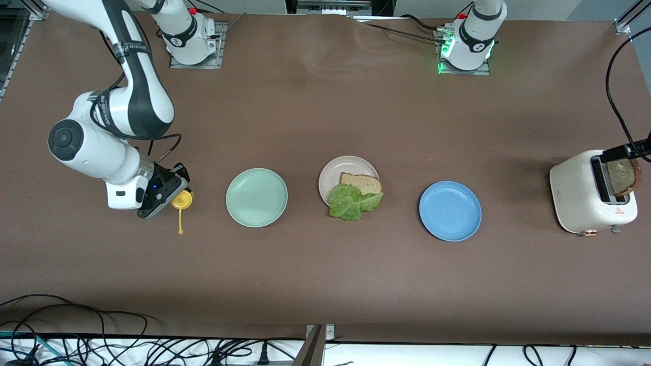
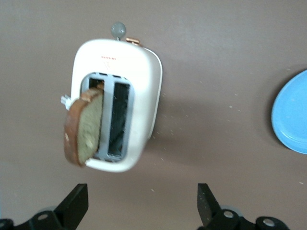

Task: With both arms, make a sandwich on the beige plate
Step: 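Set the bottle down by the mint plate while the left gripper reaches toaster, then pull the second bread slice up with the left gripper while the right releases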

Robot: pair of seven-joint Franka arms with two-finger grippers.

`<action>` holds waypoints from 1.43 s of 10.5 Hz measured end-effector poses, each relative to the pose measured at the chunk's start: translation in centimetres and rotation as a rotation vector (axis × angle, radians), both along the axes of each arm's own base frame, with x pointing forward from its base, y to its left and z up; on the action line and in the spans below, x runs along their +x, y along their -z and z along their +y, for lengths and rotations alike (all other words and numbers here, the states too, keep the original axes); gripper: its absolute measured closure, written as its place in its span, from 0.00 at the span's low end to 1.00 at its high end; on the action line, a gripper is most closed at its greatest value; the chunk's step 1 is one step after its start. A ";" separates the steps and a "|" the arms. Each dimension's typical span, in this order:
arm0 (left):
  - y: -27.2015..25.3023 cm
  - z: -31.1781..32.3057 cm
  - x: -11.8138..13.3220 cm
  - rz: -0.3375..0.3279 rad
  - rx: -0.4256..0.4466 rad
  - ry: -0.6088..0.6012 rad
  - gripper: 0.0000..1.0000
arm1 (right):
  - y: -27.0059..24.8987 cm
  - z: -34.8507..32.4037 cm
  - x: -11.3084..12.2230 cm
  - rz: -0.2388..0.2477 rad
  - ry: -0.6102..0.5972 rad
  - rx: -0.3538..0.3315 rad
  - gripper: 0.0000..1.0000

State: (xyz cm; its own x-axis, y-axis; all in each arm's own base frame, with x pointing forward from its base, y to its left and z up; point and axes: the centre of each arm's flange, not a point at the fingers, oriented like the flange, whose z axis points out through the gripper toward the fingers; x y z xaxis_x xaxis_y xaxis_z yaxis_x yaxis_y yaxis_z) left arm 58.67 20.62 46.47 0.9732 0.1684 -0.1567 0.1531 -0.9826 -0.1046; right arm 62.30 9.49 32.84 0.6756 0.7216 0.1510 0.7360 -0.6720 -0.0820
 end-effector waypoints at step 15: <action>10.2 7.8 -0.5 0.113 -0.013 0.035 0.57 | 13.3 -3.7 -3.5 -0.072 -0.096 0.261 0.67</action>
State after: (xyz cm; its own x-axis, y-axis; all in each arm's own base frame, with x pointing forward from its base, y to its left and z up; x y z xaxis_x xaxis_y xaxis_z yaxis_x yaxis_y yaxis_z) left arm 58.13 28.43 36.25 0.9545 0.1317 -0.2674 0.1066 -0.9886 -0.1064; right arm 58.82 5.79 19.52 0.5871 0.7121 0.3849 0.8053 -0.5623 -0.1880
